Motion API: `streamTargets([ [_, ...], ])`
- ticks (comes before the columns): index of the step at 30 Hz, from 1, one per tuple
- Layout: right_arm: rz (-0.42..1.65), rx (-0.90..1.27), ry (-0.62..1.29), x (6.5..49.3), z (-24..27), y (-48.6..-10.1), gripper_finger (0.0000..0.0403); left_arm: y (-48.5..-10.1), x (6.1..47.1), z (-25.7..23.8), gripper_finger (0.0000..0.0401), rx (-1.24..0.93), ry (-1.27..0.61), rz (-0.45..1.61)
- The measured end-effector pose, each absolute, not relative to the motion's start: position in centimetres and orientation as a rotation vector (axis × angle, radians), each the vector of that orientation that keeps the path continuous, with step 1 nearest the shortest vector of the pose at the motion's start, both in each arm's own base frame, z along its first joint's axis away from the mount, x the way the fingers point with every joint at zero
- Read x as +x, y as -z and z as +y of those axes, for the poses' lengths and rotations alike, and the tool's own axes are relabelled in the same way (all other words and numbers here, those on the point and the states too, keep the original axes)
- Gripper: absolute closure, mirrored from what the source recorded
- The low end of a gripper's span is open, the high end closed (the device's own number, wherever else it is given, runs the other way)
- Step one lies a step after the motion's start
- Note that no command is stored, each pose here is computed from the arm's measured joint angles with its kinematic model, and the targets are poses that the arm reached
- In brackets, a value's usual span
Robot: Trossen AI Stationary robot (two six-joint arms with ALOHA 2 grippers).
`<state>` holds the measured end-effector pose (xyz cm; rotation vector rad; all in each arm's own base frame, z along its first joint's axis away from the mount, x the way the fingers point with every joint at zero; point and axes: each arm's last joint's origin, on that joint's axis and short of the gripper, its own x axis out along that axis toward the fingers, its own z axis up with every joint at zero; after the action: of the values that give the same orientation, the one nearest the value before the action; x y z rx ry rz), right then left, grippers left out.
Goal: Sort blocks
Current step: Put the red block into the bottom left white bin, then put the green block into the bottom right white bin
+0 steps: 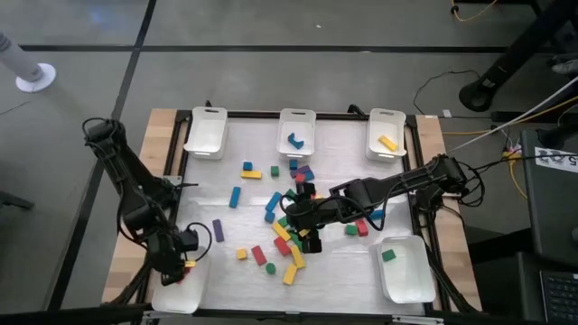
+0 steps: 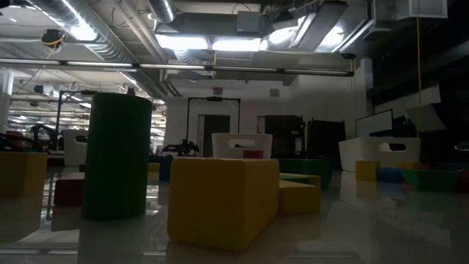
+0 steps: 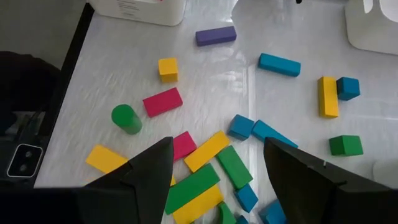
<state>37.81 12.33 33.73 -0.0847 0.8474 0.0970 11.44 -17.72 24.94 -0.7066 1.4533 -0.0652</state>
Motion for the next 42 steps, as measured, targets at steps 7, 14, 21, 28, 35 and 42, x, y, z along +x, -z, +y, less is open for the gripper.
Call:
streamTargets([
  [7,0.847,-0.085,-0.097,37.8,12.3,-33.7,0.0153,-24.6,11.6,-17.9,0.0274,-0.701,0.048,1.461],
  [14,0.847,-0.084,-0.097,37.8,12.3,-33.7,0.0153,-24.5,11.5,-17.8,0.0273,-0.706,0.016,1.471],
  [21,0.851,-0.019,-0.068,37.8,12.3,-33.7,0.0153,-24.2,11.1,-17.3,0.0273,-0.694,-0.084,1.51],
  [28,0.872,0.014,-0.131,37.7,12.5,-33.7,0.0153,-23.5,11.3,-17.5,0.0273,-0.64,-0.115,1.534],
  [35,0.877,0.024,-0.153,37.7,12.6,-33.7,0.0153,-23.3,11.3,-17.6,0.027,-0.632,-0.116,1.542],
  [42,0.873,0.025,-0.154,37.7,12.6,-33.7,0.0153,-22.9,11.1,-17.5,0.0207,-0.625,-0.18,1.601],
])
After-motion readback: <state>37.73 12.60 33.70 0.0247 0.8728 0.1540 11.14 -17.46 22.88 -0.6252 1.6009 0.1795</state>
